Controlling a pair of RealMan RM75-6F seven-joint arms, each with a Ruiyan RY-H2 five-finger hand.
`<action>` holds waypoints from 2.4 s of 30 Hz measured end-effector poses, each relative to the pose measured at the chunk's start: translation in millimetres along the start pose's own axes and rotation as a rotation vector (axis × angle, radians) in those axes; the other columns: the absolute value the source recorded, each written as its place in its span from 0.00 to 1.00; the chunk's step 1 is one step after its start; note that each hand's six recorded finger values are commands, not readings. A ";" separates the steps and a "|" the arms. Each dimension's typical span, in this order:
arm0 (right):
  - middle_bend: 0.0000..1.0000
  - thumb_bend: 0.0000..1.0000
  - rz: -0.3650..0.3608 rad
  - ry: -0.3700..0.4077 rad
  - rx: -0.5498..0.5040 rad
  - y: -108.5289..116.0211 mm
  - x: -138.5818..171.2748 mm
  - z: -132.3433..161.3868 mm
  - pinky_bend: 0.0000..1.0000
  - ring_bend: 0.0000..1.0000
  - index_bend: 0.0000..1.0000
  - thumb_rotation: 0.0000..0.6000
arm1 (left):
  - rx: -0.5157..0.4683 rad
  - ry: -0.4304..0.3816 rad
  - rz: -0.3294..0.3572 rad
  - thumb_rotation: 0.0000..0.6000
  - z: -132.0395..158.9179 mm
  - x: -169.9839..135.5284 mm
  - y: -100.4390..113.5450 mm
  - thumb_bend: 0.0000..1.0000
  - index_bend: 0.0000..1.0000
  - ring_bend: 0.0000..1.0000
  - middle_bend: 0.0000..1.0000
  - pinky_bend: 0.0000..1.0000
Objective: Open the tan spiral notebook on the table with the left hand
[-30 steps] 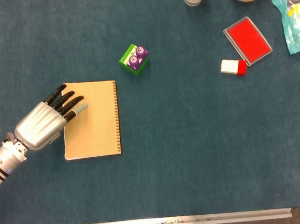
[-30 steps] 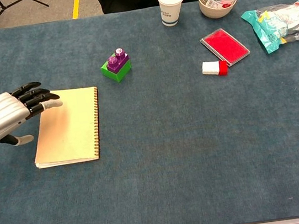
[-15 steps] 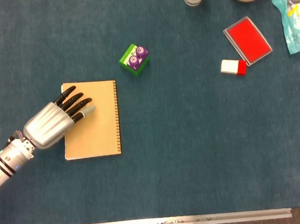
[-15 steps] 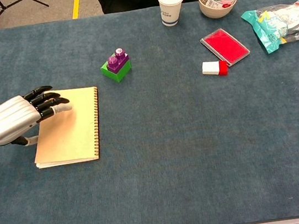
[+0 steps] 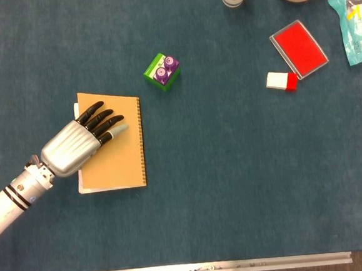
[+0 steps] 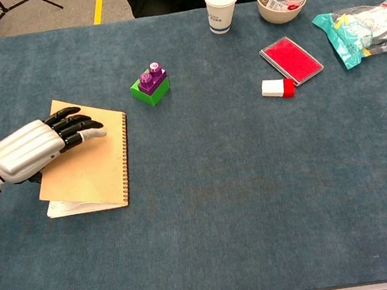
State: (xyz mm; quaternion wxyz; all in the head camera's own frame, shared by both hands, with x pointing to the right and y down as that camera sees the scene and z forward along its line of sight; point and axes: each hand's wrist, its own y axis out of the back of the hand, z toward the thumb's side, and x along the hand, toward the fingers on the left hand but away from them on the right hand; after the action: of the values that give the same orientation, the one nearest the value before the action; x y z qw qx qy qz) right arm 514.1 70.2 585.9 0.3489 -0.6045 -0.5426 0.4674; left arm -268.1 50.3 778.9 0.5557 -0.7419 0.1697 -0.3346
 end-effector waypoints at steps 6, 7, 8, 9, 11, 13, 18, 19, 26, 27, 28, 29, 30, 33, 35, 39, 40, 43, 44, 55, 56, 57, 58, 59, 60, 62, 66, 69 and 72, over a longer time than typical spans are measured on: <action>0.40 0.62 0.000 0.000 -0.004 -0.4 -0.1 -0.3 0.42 0.32 0.50 1.00 | -0.054 -0.008 0.031 1.00 7.4 4.4 6.6 0.16 0.11 0.09 0.11 0.02; 0.40 0.62 0.000 0.000 -0.005 -0.3 0.0 -0.5 0.42 0.32 0.50 1.00 | -0.063 -0.011 0.035 1.00 9.0 5.4 7.8 0.16 0.11 0.09 0.11 0.02; 0.40 0.61 -0.001 0.001 -0.005 -0.1 0.1 -0.7 0.42 0.32 0.50 1.00 | -0.070 -0.012 0.039 1.00 10.3 6.3 8.9 0.16 0.11 0.09 0.12 0.02; 0.40 0.61 -0.002 0.001 -0.005 0.2 0.2 -0.9 0.42 0.32 0.50 1.00 | -0.077 -0.014 0.043 1.00 11.7 7.2 10.2 0.16 0.12 0.09 0.12 0.02; 0.40 0.62 -0.004 0.001 -0.007 0.9 0.4 -1.4 0.42 0.32 0.50 1.00 | -0.092 -0.018 0.053 1.00 14.9 9.4 13.5 0.16 0.12 0.09 0.12 0.02; 0.40 0.62 -0.006 0.000 -0.008 1.5 0.7 -2.2 0.42 0.32 0.50 1.00 | -0.107 -0.021 0.065 1.00 18.4 11.8 17.7 0.16 0.12 0.09 0.12 0.02; 0.40 0.62 -0.005 -0.001 -0.013 1.2 0.9 -4.0 0.42 0.32 0.50 1.00 | -0.135 -0.026 0.101 1.00 26.7 18.4 31.4 0.16 0.12 0.09 0.13 0.02; 0.40 0.62 -0.005 -0.001 -0.015 0.9 0.9 -4.5 0.42 0.32 0.50 1.00 | -0.143 -0.025 0.110 1.00 29.0 20.3 35.5 0.16 0.12 0.09 0.13 0.02; 0.40 0.62 -0.005 -0.004 -0.023 -0.1 1.0 -8.5 0.42 0.32 0.50 1.00 | -0.211 -0.013 0.154 1.00 45.5 31.0 60.5 0.16 0.12 0.09 0.13 0.02; 0.40 0.61 -0.005 -0.005 -0.024 -0.3 1.1 -9.1 0.42 0.32 0.50 1.00 | -0.220 -0.009 0.159 1.00 47.9 32.4 63.7 0.16 0.12 0.09 0.14 0.02; 0.40 0.61 -0.004 -0.006 -0.026 -0.5 1.3 -9.9 0.42 0.32 0.50 1.00 | -0.232 -0.004 0.163 1.00 51.0 34.3 67.6 0.16 0.12 0.09 0.14 0.02; 0.40 0.61 -0.004 -0.007 -0.027 -0.6 1.4 -10.5 0.42 0.32 0.50 1.00 | -0.241 0.001 0.165 1.00 53.2 35.6 70.3 0.16 0.12 0.09 0.14 0.02; 0.40 0.61 -0.005 -0.008 -0.028 -0.7 1.6 -11.1 0.42 0.32 0.50 1.00 | -0.251 0.007 0.166 1.00 55.3 36.9 72.8 0.16 0.12 0.09 0.14 0.02; 0.40 0.62 -0.006 -0.010 -0.033 -0.5 2.1 -13.2 0.42 0.32 0.50 1.00 | -0.294 0.026 0.161 1.00 63.1 40.8 78.1 0.16 0.12 0.09 0.14 0.03; 0.40 0.62 -0.006 -0.012 -0.035 -0.7 2.6 -14.6 0.42 0.32 0.50 1.00 | -0.319 0.038 0.150 1.00 69.3 43.5 79.9 0.16 0.11 0.09 0.14 0.03; 0.40 0.62 -0.007 -0.013 -0.039 -0.3 3.2 -16.4 0.42 0.32 0.50 1.00 | -0.332 0.052 0.127 1.00 79.3 48.5 79.2 0.16 0.11 0.09 0.14 0.03; 0.40 0.62 -0.009 -0.014 -0.039 0.0 3.4 -16.7 0.42 0.32 0.50 1.00 | -0.336 0.055 0.118 1.00 82.2 50.0 77.4 0.16 0.11 0.09 0.14 0.04; 0.40 0.62 -0.011 -0.015 -0.042 0.3 3.7 -17.5 0.42 0.32 0.50 1.00 | -0.358 0.059 0.090 1.00 90.8 54.2 71.6 0.16 0.10 0.09 0.14 0.04; 0.40 0.62 -0.010 -0.015 -0.041 0.2 3.8 -17.7 0.42 0.32 0.50 1.00 | -0.364 0.058 0.085 1.00 92.6 54.9 70.5 0.16 0.10 0.09 0.14 0.04; 0.40 0.62 -0.006 -0.020 -0.045 -1.3 3.1 -20.4 0.42 0.32 0.50 1.00 | -0.421 0.011 0.012 1.00 119.8 55.1 59.5 0.16 0.09 0.09 0.14 0.06; 0.40 0.62 -0.006 -0.021 -0.045 -1.5 2.9 -20.6 0.42 0.32 0.50 1.00 | -0.428 0.004 0.011 1.00 121.5 55.5 60.1 0.16 0.09 0.09 0.14 0.06; 0.40 0.62 -0.004 -0.021 -0.046 -1.9 2.8 -20.7 0.42 0.32 0.50 1.00 | -0.432 -0.004 0.013 1.00 123.4 56.2 61.1 0.16 0.09 0.09 0.14 0.06; 0.40 0.62 -0.003 -0.021 -0.047 -2.6 2.4 -20.9 0.42 0.32 0.50 1.00 | -0.436 -0.016 0.016 1.00 126.0 58.0 63.1 0.16 0.09 0.09 0.14 0.06; 0.40 0.62 -0.003 -0.021 -0.047 -2.9 2.2 -21.1 0.42 0.32 0.50 1.00 | -0.439 -0.021 0.019 1.00 127.4 59.2 64.4 0.16 0.09 0.09 0.14 0.06; 0.40 0.62 -0.002 -0.021 -0.048 -3.1 2.0 -21.3 0.42 0.32 0.50 1.00 | -0.443 -0.025 0.019 1.00 128.8 60.1 65.1 0.16 0.09 0.09 0.14 0.06; 0.40 0.62 -0.003 -0.022 -0.049 -3.0 2.1 -22.0 0.42 0.32 0.50 1.00 | -0.453 -0.033 0.012 1.00 132.1 61.0 65.5 0.16 0.09 0.09 0.14 0.06; 0.40 0.62 -0.008 -0.027 -0.050 -1.9 3.0 -23.9 0.42 0.32 0.50 1.00 | -0.477 -0.051 -0.009 1.00 140.4 60.5 65.7 0.16 0.08 0.09 0.14 0.06; 0.40 0.62 -0.008 -0.027 -0.051 -1.9 3.5 -24.5 0.42 0.32 0.50 1.00 | -0.499 -0.064 -0.019 1.00 147.3 59.8 67.6 0.16 0.07 0.09 0.14 0.06; 0.40 0.61 -0.008 -0.025 -0.055 -2.1 3.6 -24.3 0.42 0.32 0.50 1.00 | -0.517 -0.070 -0.027 1.00 152.8 59.9 68.6 0.16 0.07 0.09 0.14 0.07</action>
State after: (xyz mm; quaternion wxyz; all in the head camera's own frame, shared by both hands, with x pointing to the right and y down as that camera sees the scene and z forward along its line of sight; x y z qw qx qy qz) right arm 536.3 76.1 594.9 0.3273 -0.6058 -0.5620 0.4584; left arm -112.2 99.4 708.8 0.3488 -0.8726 0.2204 -0.2614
